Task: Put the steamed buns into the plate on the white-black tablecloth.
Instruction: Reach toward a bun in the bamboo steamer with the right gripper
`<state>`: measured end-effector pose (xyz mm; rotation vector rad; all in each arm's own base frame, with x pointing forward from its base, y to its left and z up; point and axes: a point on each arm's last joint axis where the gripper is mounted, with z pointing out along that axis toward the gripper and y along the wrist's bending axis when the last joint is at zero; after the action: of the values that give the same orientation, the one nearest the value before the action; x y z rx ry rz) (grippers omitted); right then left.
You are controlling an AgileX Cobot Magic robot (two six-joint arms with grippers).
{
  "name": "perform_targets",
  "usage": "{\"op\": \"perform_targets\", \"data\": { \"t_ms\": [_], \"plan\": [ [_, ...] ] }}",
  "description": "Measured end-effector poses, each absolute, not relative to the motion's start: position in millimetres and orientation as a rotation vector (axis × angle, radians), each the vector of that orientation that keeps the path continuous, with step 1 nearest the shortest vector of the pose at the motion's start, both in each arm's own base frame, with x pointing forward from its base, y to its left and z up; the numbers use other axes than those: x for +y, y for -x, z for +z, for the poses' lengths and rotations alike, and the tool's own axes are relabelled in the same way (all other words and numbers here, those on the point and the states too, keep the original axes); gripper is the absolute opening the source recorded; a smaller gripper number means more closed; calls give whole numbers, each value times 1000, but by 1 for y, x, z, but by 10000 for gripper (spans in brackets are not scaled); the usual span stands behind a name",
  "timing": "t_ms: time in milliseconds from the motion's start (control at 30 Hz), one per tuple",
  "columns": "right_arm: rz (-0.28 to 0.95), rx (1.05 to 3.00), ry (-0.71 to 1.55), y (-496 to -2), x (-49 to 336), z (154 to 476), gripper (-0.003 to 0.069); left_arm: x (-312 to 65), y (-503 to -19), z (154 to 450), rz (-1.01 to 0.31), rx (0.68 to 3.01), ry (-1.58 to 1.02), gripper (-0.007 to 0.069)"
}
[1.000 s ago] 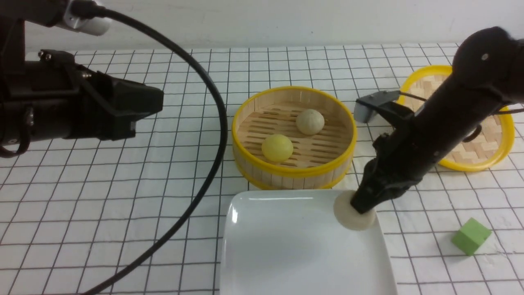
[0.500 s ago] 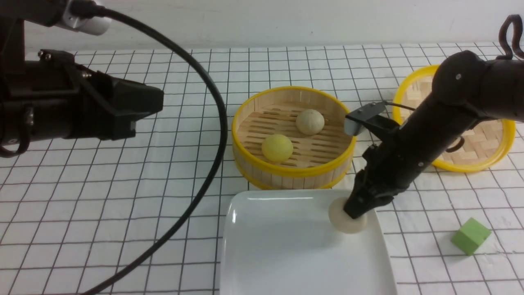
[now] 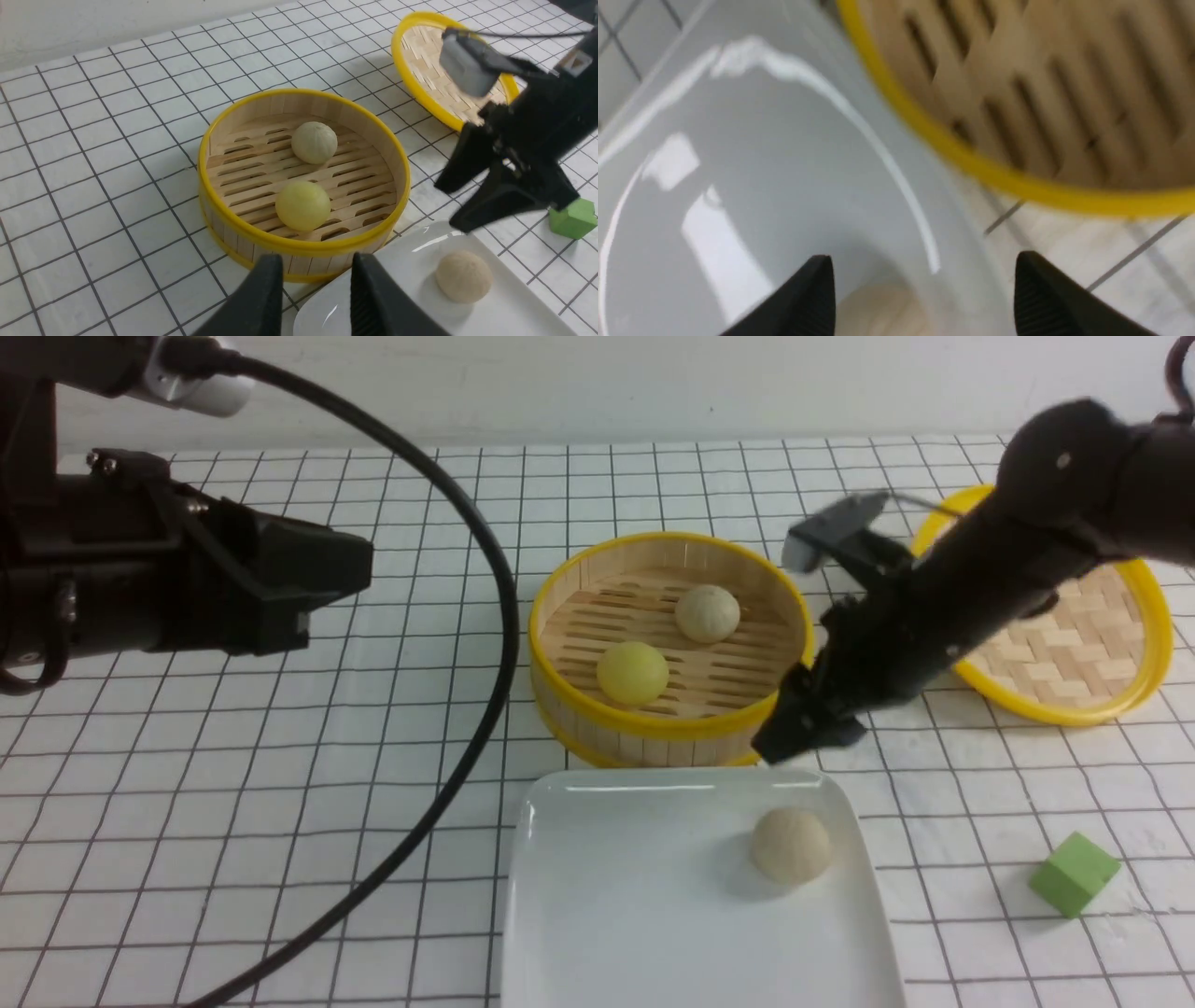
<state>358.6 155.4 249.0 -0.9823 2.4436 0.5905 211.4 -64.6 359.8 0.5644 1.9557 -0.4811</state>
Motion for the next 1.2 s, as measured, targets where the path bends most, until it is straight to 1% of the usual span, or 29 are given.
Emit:
{"op": "perform_targets", "data": {
  "t_ms": [167, 267, 367, 467, 600, 800, 967, 1100, 1200],
  "plan": [
    [531, 2252, 925, -386, 162, 301, 437, -65, -211, 360, -480, 1956, -565, 241],
    [519, 2212, 900, -401, 167, 313, 419, -65, -211, 360, -480, 1956, -565, 241],
    [513, 2219, 891, -415, 170, 314, 417, -65, -211, 360, -480, 1956, -565, 241],
    [489, 2268, 891, -433, 174, 301, 414, -65, -211, 360, -482, 1957, -567, 241],
    [460, 2346, 902, -460, 180, 264, 414, -65, -211, 360, -483, 1958, -568, 241],
    [443, 2396, 916, -480, 185, 224, 414, -65, -211, 360, -484, 1958, -568, 241],
    [402, 2414, 929, -485, 184, 210, 407, -65, -211, 360, -484, 1958, -569, 241],
    [401, 2413, 926, -486, 184, 208, 351, -65, -211, 360, -480, 1956, -565, 241],
    [396, 2407, 946, -486, 184, 207, 148, -64, -212, 361, -469, 1948, -553, 241]
  ]
}}
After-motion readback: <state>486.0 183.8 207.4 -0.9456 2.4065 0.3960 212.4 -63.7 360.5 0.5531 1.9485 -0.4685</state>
